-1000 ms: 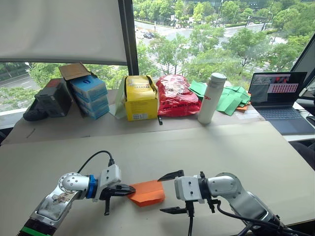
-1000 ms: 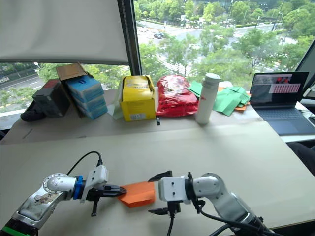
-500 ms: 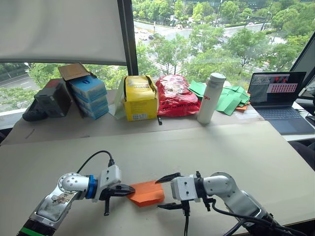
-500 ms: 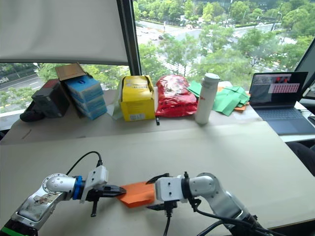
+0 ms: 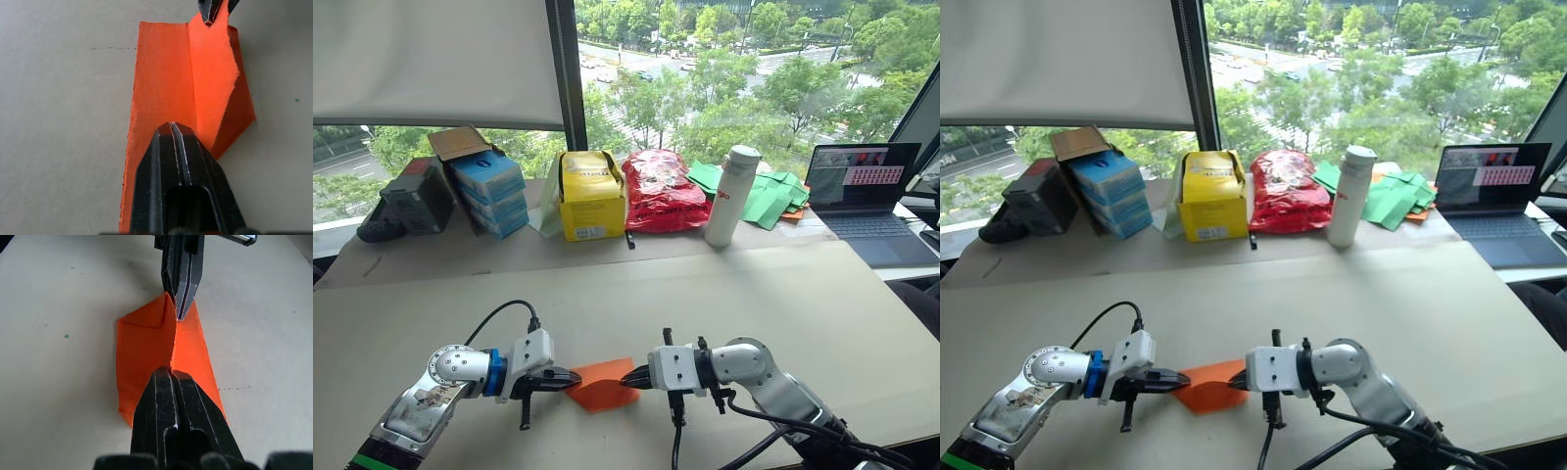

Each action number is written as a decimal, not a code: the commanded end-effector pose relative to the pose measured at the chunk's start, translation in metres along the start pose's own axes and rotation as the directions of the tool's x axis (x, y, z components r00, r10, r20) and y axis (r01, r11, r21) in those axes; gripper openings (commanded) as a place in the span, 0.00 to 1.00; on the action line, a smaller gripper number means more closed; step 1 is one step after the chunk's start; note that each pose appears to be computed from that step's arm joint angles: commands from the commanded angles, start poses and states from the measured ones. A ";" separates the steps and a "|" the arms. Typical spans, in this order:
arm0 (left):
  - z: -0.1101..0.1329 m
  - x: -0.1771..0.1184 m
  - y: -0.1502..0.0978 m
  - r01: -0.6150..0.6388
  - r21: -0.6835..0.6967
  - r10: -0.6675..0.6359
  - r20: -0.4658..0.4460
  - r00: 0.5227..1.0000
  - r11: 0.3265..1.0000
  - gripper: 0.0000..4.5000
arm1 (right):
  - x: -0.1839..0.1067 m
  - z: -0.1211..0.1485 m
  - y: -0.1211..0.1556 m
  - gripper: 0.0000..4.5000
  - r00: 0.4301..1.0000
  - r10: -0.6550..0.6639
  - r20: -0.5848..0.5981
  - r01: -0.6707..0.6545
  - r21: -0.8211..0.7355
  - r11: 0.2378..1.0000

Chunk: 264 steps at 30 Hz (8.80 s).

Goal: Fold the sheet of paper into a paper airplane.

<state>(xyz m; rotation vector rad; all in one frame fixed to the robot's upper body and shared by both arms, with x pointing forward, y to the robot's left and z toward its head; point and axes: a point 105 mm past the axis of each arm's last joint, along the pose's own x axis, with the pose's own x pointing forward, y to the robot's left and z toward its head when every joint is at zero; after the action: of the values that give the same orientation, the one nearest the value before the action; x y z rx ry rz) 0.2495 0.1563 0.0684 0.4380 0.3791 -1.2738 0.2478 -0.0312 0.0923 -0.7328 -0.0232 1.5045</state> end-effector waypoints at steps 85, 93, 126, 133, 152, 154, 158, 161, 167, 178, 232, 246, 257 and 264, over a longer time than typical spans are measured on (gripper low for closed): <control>-0.021 0.009 -0.024 0.014 -0.073 -0.022 -0.115 0.993 0.997 0.00 | 0.026 -0.031 0.005 0.01 0.965 0.173 -0.197 -0.126 0.230 0.965; -0.026 0.011 -0.021 0.006 -0.065 -0.014 -0.130 0.991 0.998 0.00 | 0.006 -0.039 0.005 0.01 0.957 0.157 -0.243 -0.093 0.255 0.963; -0.012 0.012 -0.014 0.010 -0.025 -0.013 -0.101 0.995 1.000 0.00 | 0.020 -0.023 -0.020 0.01 0.978 0.058 -0.199 -0.012 0.226 0.974; -0.001 0.023 -0.014 0.028 -0.011 -0.029 -0.068 0.997 1.000 0.00 | 0.018 -0.038 -0.010 0.01 0.962 0.113 -0.249 -0.040 0.280 0.959; -0.014 0.038 -0.019 0.050 -0.017 -0.052 -0.115 0.992 0.999 0.00 | 0.019 -0.037 -0.004 0.01 0.955 0.135 -0.266 -0.055 0.290 0.955; -0.020 0.033 -0.021 0.051 -0.024 -0.054 -0.140 0.989 0.998 0.00 | 0.019 -0.037 -0.004 0.01 0.954 0.135 -0.266 -0.054 0.290 0.955; -0.028 0.023 -0.024 0.043 -0.034 -0.048 -0.163 0.985 0.998 0.00 | 0.019 -0.037 -0.004 0.01 0.954 0.134 -0.267 -0.052 0.291 0.955; -0.036 0.011 -0.029 0.040 -0.051 -0.049 -0.190 0.981 0.998 0.00 | 0.020 -0.037 -0.004 0.01 0.954 0.134 -0.269 -0.052 0.292 0.955; -0.048 -0.010 -0.037 0.019 -0.069 -0.035 -0.241 0.970 0.997 0.00 | 0.021 -0.037 -0.005 0.01 0.953 0.137 -0.269 -0.055 0.289 0.956; -0.064 -0.042 -0.042 -0.038 -0.113 0.002 -0.302 0.953 0.993 0.00 | 0.022 -0.035 -0.006 0.01 0.954 0.144 -0.262 -0.067 0.282 0.957; 0.028 -0.075 -0.023 -0.111 -0.406 0.183 0.141 0.973 0.907 1.00 | 0.019 0.020 -0.034 0.01 0.994 -0.004 0.112 -0.036 0.352 0.935; 0.061 -0.095 0.020 -0.206 -0.464 0.372 0.299 0.879 0.861 1.00 | 0.001 0.035 -0.045 0.01 0.905 -0.382 0.187 0.412 -0.608 0.679; 0.055 -0.088 0.015 -0.186 -0.475 0.345 0.273 0.898 0.860 1.00 | 0.016 0.010 0.009 0.01 0.984 -0.107 0.144 0.176 -0.655 0.735; 0.052 -0.088 0.014 -0.189 -0.477 0.346 0.265 0.900 0.859 1.00 | 0.019 0.007 0.005 0.07 0.988 -0.105 0.117 0.155 -0.606 0.780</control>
<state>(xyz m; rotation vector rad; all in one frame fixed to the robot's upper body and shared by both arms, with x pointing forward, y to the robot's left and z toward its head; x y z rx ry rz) 0.2437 0.2061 0.1532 -0.1418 0.3016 -0.9128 0.2410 -0.0136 0.0778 -1.1907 -0.6180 1.4046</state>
